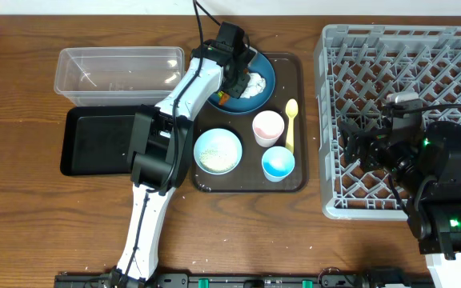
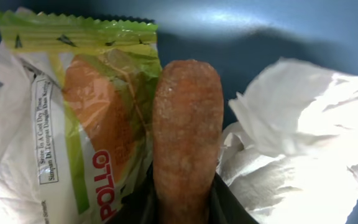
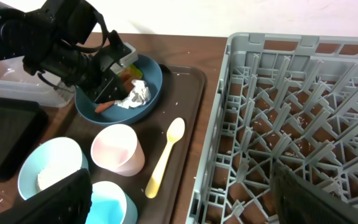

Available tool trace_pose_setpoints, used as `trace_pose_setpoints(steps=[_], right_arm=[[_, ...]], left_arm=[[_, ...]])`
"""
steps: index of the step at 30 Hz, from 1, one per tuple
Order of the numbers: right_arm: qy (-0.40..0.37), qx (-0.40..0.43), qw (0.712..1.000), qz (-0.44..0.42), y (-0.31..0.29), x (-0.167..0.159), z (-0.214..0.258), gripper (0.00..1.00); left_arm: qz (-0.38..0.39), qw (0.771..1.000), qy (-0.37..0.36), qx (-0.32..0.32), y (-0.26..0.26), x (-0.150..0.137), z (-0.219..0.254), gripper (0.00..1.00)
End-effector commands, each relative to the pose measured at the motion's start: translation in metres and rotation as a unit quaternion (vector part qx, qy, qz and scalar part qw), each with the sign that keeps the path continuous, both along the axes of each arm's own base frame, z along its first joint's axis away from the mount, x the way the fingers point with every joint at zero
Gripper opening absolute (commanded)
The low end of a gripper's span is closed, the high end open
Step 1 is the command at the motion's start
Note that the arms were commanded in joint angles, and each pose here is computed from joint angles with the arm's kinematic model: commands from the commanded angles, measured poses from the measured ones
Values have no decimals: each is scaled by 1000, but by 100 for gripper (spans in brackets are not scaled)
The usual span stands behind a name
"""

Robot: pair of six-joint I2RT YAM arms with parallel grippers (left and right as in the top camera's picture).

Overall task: Sort waste into correct bins and load items into the dishwasher rack
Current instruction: 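Reach the left gripper over the blue plate toward the carrot, then close the left gripper on the orange carrot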

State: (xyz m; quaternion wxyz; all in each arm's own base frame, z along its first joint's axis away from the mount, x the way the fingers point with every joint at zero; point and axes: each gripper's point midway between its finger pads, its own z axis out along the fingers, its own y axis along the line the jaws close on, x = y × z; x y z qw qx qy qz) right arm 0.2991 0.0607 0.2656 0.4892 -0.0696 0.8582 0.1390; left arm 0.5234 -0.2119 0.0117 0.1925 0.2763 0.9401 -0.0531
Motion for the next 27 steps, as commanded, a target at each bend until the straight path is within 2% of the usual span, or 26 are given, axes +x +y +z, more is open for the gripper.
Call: trace_pose_setpoints(steps=[1,10,18,23,27], right_arm=[[-12,-4,1000,-7,-4,2,10,90],[-12,-4,1000,-7,-4,2,10,92],[-12,-4,1000,-7,-4,2,10,92],[-14,-3,1000,-7,-4,2,11,93],[-14,-3,1000,-7,-4,2,10,93]], left_arm=[[4,1000,4,14,8,-3,-3,13],[25,997,-73,-26,5,6,96,12],[34,992,-109,-46,14,-19,179,12],[52,990,-118,-60,19,-30,206,12],[52,991,-110,-57,20,-30,200,12]])
